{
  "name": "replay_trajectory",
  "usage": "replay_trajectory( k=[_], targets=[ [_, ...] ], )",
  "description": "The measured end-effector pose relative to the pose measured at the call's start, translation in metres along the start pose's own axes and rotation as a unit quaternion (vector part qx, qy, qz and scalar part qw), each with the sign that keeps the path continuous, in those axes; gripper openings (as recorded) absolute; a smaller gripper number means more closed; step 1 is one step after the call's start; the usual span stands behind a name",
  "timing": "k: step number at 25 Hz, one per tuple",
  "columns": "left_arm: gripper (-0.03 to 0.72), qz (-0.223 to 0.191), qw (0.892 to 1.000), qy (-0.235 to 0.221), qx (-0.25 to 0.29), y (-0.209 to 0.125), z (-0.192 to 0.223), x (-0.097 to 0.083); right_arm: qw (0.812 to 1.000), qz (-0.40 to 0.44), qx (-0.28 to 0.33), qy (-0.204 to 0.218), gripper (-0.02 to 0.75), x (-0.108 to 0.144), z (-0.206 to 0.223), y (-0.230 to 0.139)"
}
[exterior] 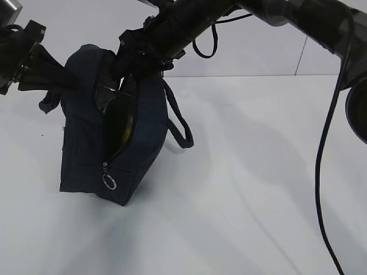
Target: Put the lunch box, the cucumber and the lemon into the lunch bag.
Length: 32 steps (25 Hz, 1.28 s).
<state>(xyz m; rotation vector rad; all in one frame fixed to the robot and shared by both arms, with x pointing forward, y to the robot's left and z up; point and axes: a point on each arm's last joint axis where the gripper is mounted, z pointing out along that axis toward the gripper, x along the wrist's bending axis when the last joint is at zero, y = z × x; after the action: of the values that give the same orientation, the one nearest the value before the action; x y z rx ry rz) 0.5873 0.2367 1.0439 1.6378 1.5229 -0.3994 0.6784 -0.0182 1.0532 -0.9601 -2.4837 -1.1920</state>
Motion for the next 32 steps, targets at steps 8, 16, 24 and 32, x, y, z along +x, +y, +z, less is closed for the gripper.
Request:
replay_trajectory(
  k=[8,16,24,32],
  targets=[
    [-0.004,0.014,1.000,0.022,0.004,-0.001,0.000,0.004,0.994,-0.036,0.021,-0.098,0.477,0.000,-0.025,0.003],
    [-0.004,0.017,1.000,0.025,0.004,-0.001,0.000,0.005,0.980,-0.042,0.021,-0.194,0.477,0.005,-0.062,0.009],
    [-0.004,0.017,1.000,0.026,0.004,-0.001,0.000,0.005,0.985,0.055,0.032,-0.160,0.477,0.001,-0.046,-0.003],
    [-0.004,0.018,0.999,0.026,0.005,-0.001,0.000,0.005,0.987,0.088,0.045,-0.124,0.477,-0.006,-0.030,-0.012]
  ],
)
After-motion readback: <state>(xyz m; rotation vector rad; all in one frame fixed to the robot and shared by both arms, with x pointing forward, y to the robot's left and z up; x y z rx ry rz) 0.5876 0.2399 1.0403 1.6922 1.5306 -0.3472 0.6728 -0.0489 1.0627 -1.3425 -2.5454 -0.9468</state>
